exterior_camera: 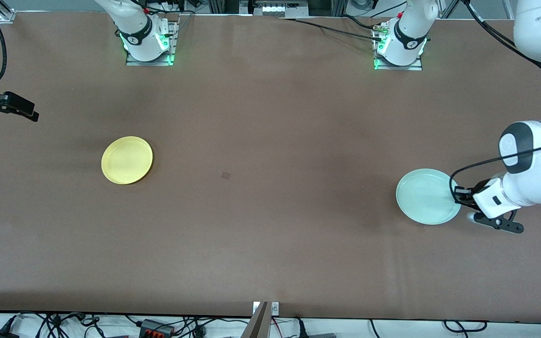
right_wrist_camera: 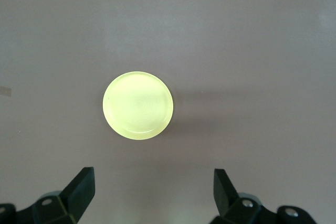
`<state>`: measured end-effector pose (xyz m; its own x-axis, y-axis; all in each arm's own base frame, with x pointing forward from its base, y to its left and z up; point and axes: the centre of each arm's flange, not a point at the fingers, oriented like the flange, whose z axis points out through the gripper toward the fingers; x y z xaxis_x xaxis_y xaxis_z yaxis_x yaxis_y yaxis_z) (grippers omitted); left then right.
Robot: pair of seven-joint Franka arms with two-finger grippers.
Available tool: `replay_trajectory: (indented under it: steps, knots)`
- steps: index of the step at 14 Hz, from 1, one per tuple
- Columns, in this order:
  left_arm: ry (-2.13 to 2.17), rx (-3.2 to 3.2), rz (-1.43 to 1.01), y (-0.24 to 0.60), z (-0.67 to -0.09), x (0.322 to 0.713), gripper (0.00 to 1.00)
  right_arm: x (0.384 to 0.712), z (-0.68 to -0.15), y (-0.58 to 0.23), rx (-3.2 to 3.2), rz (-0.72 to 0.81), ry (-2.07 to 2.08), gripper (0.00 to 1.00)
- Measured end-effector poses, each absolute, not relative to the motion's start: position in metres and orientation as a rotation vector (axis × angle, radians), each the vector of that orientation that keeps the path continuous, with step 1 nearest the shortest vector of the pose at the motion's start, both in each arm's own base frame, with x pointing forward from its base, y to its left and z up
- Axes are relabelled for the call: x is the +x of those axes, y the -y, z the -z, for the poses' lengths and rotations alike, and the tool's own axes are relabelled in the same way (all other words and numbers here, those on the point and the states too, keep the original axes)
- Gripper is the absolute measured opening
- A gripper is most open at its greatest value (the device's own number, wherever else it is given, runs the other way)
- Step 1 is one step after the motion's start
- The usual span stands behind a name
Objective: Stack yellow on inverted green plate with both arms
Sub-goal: 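Flip the green plate with the left gripper while the right gripper grasps yellow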
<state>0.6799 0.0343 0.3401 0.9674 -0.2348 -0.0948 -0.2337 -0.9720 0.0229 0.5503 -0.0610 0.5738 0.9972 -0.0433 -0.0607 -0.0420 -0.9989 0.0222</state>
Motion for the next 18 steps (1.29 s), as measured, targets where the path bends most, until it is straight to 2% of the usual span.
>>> replay_trajectory:
  steps: [4,8,13,18]
  knots:
    - [0.385,3.308,0.249,0.057,-0.381,0.677,0.03,0.550,-0.574,0.061,3.118,0.095,0.066,1.00]
    - [0.344,3.558,0.295,0.160,-0.397,0.652,0.03,0.550,-0.574,0.061,3.118,0.095,0.066,1.00]
    - [0.243,3.973,0.081,0.298,-0.367,0.587,0.03,0.550,-0.573,0.061,3.119,0.096,0.066,1.00]
    - [0.290,4.208,-0.287,0.370,-0.310,0.544,0.03,0.552,-0.568,0.061,3.119,0.116,0.066,1.00]
